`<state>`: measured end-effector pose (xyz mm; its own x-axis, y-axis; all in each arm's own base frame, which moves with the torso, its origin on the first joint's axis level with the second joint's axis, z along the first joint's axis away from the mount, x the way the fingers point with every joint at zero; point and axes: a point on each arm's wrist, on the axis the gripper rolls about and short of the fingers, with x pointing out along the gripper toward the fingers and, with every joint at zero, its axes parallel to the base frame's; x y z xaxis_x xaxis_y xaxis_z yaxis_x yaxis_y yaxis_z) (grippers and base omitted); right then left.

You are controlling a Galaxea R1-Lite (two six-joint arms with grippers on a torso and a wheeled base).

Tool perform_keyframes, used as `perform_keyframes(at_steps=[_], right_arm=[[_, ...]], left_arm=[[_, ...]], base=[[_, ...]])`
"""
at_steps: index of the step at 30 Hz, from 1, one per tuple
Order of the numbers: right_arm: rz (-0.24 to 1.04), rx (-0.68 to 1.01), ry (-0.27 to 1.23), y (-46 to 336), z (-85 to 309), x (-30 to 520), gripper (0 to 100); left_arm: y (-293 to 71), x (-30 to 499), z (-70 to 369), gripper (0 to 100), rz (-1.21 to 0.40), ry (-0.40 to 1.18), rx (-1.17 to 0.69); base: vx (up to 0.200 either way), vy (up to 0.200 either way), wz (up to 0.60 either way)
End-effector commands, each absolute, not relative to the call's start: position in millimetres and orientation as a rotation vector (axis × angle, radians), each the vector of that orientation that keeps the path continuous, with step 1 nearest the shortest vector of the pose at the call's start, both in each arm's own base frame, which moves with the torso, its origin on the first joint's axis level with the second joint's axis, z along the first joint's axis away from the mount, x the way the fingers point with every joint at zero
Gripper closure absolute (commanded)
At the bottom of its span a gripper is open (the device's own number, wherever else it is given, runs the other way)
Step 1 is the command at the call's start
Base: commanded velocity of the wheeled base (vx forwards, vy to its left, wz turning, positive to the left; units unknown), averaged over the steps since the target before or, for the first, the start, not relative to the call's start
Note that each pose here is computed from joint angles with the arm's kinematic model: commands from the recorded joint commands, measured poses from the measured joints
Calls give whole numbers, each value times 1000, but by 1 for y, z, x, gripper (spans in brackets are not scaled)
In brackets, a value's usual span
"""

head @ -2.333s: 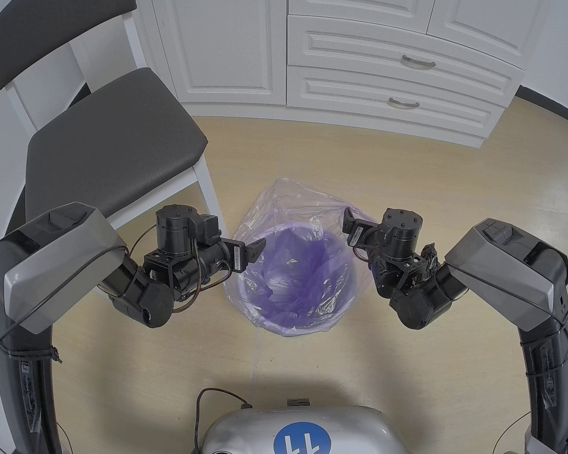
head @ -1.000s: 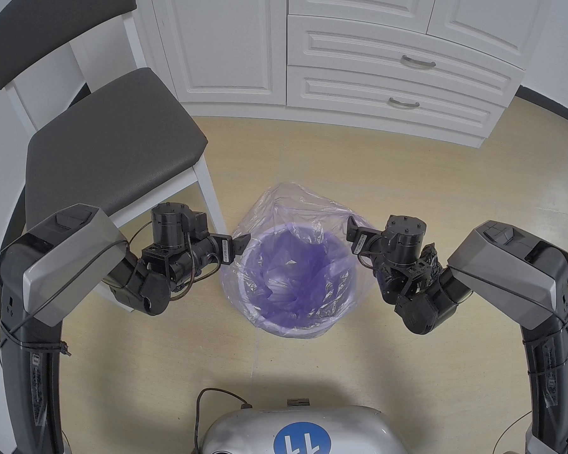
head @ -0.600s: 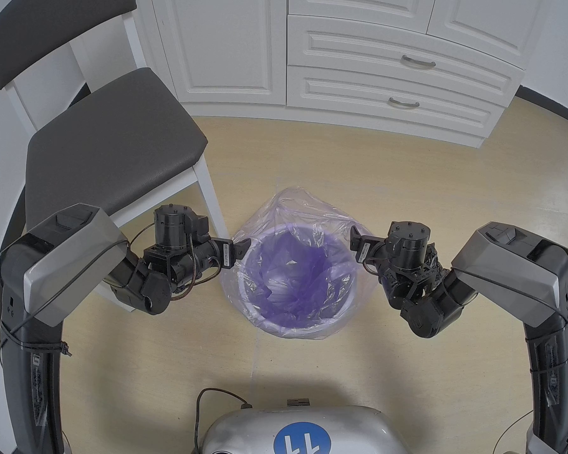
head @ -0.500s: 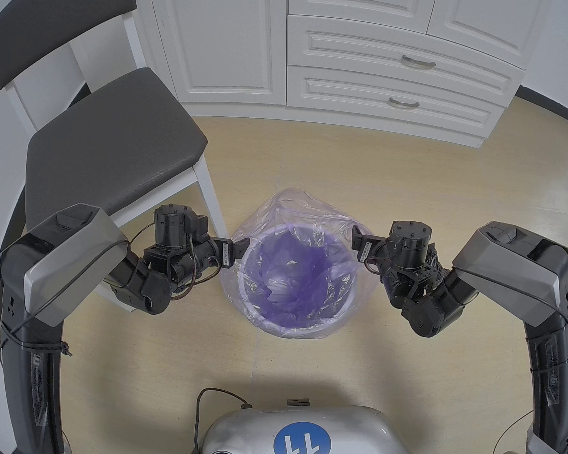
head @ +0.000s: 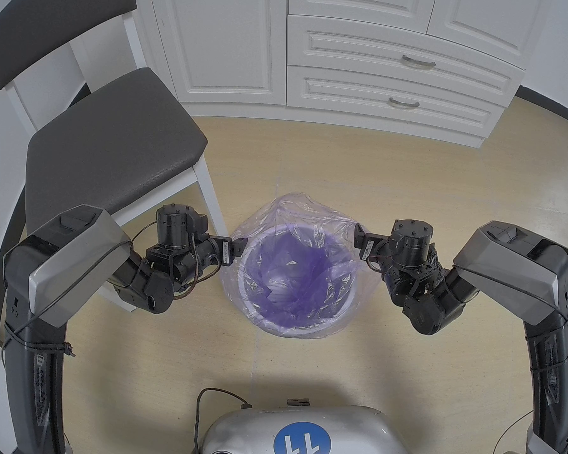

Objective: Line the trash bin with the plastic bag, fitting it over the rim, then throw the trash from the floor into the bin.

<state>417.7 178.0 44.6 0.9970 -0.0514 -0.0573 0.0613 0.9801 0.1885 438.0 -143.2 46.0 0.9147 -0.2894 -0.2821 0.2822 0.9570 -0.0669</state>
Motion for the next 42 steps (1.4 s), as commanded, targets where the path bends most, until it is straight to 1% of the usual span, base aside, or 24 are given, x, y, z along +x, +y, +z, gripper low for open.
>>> perform_keyframes(at_steps=[1, 17, 23, 31, 36, 42], right_arm=[[-67, 193, 48, 175, 41, 423, 0], [-87, 202, 31, 174, 33, 435, 0], [-104, 219, 5, 170, 32, 446, 0], [-116, 223, 2, 166, 26, 453, 0], [-124, 225, 0, 163, 23, 456, 0], [-127, 229, -9, 161, 28, 457, 0]], left_arm=[[-147, 437, 44, 0, -294, 296, -22], [-149, 448, 42, 0, -263, 286, -27], [-152, 457, 40, 0, -220, 252, -34], [-159, 463, 40, 0, -222, 233, -84], [-160, 467, 37, 0, -188, 224, -88], [-159, 465, 40, 0, -187, 224, -88]], base=[[0, 0, 0], [0, 0, 0], [0, 0, 0], [0, 0, 0], [0, 0, 0], [0, 0, 0]])
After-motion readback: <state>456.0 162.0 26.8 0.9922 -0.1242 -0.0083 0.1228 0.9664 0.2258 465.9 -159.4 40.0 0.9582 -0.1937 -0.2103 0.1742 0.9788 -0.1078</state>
